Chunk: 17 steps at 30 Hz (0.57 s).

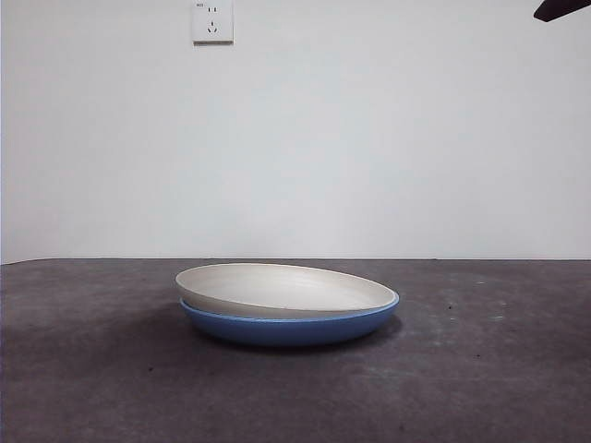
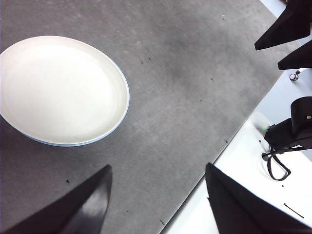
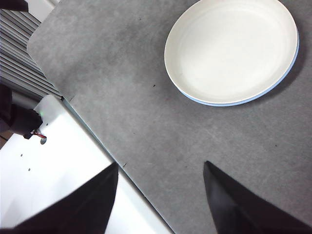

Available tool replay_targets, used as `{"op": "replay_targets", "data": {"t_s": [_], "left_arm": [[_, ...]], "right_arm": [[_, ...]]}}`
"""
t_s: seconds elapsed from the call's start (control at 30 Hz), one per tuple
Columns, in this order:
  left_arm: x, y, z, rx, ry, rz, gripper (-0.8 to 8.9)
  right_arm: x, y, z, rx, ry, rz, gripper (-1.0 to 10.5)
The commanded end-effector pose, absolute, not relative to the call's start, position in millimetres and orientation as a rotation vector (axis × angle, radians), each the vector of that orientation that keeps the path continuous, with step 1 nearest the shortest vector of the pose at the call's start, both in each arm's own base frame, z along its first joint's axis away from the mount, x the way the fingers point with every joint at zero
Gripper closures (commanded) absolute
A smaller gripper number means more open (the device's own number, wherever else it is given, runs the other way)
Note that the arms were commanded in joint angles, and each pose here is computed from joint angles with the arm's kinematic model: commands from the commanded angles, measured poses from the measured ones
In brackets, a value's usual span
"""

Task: Pick up the white plate, put it on the blue plate, put it on desk

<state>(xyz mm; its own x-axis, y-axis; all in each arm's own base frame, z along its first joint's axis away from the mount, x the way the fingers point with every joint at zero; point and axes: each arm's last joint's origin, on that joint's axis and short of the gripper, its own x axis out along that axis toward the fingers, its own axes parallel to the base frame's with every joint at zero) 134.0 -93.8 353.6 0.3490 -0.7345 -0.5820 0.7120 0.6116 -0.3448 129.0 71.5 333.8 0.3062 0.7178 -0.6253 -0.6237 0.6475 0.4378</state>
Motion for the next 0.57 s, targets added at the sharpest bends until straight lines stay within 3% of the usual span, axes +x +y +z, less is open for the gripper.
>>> {"op": "replay_targets", "data": {"t_s": [0.03, 0.07, 0.1, 0.57], "left_arm": [[135.5, -95.8, 355.4, -0.018, 0.758, -0.954, 6.91], [135.5, -95.8, 355.4, -0.018, 0.758, -0.954, 7.78], [135.5, -95.8, 355.4, -0.018, 0.758, -0.954, 8.06], [135.6, -95.9, 355.5, -0.018, 0.757, -0.954, 8.01]], "right_arm": [[130.1, 73.0, 338.1, 0.107, 0.873, 0.907, 7.8], [130.1, 73.0, 338.1, 0.106, 0.872, 0.908, 8.6], [130.1, 73.0, 338.1, 0.102, 0.87, 0.91, 9.4], [130.8, 73.3, 339.0, 0.085, 0.848, 0.919, 9.4]]}}
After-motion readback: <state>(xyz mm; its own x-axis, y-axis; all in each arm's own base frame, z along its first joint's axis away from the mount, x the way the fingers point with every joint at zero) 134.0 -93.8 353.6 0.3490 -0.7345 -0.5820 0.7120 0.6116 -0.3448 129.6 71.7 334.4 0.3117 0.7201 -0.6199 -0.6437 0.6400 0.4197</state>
